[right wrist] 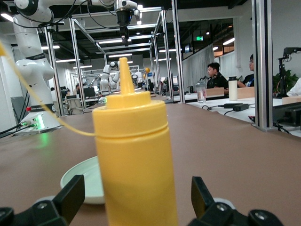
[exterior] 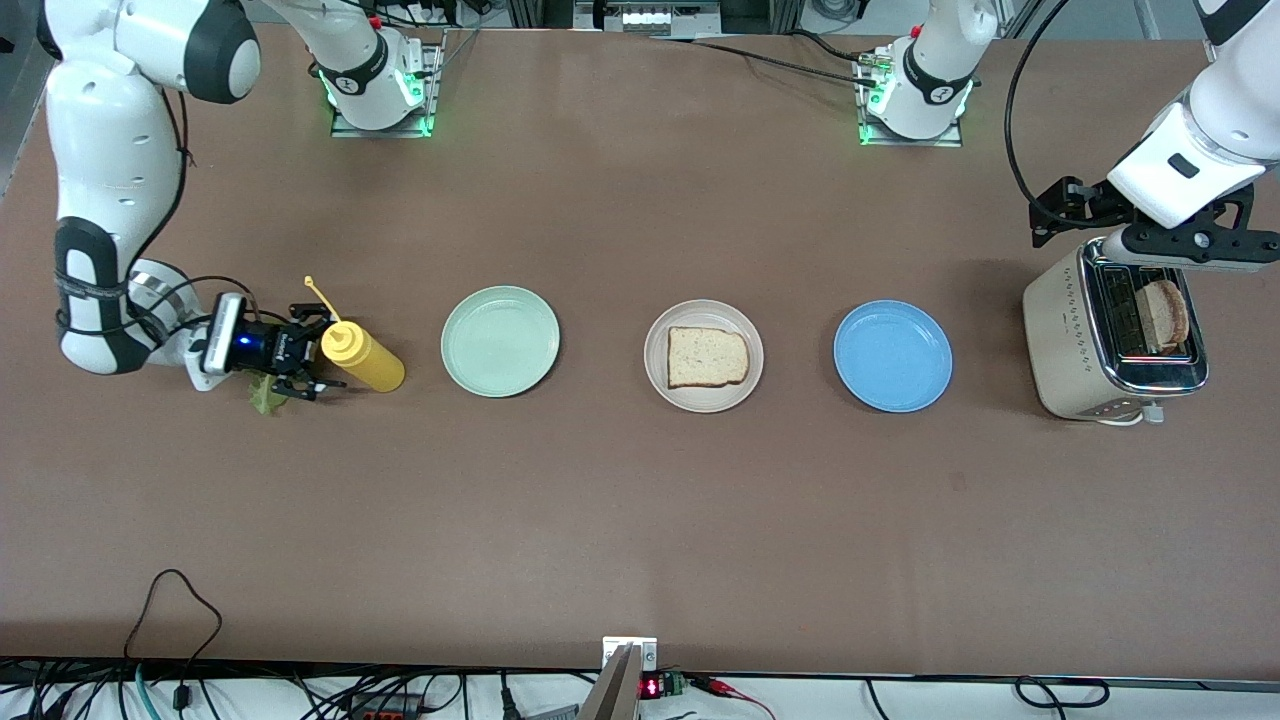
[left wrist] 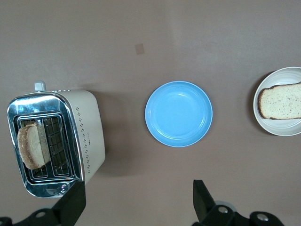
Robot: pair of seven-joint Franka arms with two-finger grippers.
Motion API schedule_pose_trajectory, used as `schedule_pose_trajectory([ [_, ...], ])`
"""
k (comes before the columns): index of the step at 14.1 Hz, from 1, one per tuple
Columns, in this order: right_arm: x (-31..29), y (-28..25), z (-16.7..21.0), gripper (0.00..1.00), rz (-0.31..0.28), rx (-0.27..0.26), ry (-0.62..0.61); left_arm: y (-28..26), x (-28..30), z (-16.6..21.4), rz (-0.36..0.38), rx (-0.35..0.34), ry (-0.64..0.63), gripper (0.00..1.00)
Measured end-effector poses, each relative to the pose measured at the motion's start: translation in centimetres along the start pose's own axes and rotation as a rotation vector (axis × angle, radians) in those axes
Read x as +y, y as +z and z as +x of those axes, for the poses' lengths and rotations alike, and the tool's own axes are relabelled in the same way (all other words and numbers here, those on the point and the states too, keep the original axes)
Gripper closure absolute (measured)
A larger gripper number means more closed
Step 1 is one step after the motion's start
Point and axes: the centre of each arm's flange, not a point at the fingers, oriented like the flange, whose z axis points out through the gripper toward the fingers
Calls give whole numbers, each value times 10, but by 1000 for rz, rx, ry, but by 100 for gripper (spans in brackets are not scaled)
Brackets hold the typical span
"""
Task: Make sandwich in beige plate with both arms
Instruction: 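Open the right gripper and draw it back from the bottle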
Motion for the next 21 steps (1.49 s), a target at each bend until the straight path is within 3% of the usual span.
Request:
schedule_pose_trajectory([
  [3, 10, -46, 33, 0, 10, -103, -30, 0, 0, 0, 0, 0, 0, 0],
  [6, 29, -75, 103, 0, 25, -251, -36, 1, 0, -1, 0, -9, 0, 0],
  [9, 37, -75, 170, 0, 39, -401, 21, 1, 0, -2, 0, -15, -1, 0],
  [12, 41, -58, 212, 0, 26, -508, 84, 2, -2, -2, 0, -17, -4, 0],
  [18, 55, -26, 285, 0, -64, -809, 211, 1, -2, -2, 0, -17, -3, 0],
  [21, 55, -16, 312, 0, -130, -925, 246, 1, -2, -2, 0, -17, -3, 0],
])
